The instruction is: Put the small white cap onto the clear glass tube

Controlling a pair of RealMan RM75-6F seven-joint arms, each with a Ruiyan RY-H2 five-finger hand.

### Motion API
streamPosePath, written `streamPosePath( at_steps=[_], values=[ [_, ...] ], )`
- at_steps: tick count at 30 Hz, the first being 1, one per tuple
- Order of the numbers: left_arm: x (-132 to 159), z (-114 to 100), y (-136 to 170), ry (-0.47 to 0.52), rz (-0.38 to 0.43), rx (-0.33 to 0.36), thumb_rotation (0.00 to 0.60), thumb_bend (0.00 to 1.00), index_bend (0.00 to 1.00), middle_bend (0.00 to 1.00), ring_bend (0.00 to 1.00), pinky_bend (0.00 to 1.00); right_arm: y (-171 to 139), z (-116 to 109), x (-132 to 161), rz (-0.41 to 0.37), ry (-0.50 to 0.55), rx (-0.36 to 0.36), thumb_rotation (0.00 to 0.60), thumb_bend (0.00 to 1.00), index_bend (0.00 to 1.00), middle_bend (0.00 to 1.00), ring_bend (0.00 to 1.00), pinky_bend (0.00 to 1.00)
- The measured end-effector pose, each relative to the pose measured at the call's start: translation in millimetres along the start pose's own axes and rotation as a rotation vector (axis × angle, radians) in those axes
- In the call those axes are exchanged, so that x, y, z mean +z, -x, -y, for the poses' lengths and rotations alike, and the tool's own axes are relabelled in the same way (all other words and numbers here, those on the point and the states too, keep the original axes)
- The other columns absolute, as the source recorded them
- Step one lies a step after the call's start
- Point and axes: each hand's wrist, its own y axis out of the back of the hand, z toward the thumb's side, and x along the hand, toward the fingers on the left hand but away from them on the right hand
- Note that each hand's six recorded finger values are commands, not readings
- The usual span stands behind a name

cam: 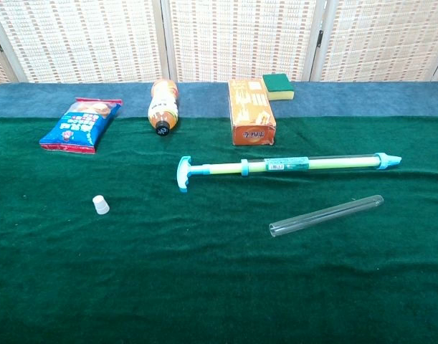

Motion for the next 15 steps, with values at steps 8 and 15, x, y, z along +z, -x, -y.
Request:
streamPosePath(
  at_steps=[8,15],
  values=[
    [1.2,1.7,0.3,-0.001,0.009,-0.009,0.6,0.54,0.21,0.49,0.38,0.29,0.4,1.7,0.9,-0.002,-0.001,0.006,0.6,0.51,0.31,0.29,0.41,0.4],
    [5.9,0.4,-5.6,-0.002,0.04,0.001,0.6,0.54,0.22,0.49,0.4,0.29,2.2,-0.3,4.5,-0.013,-0.007,0.001,0.6,0.51,0.31,0.29,0.41,0.4]
  ],
)
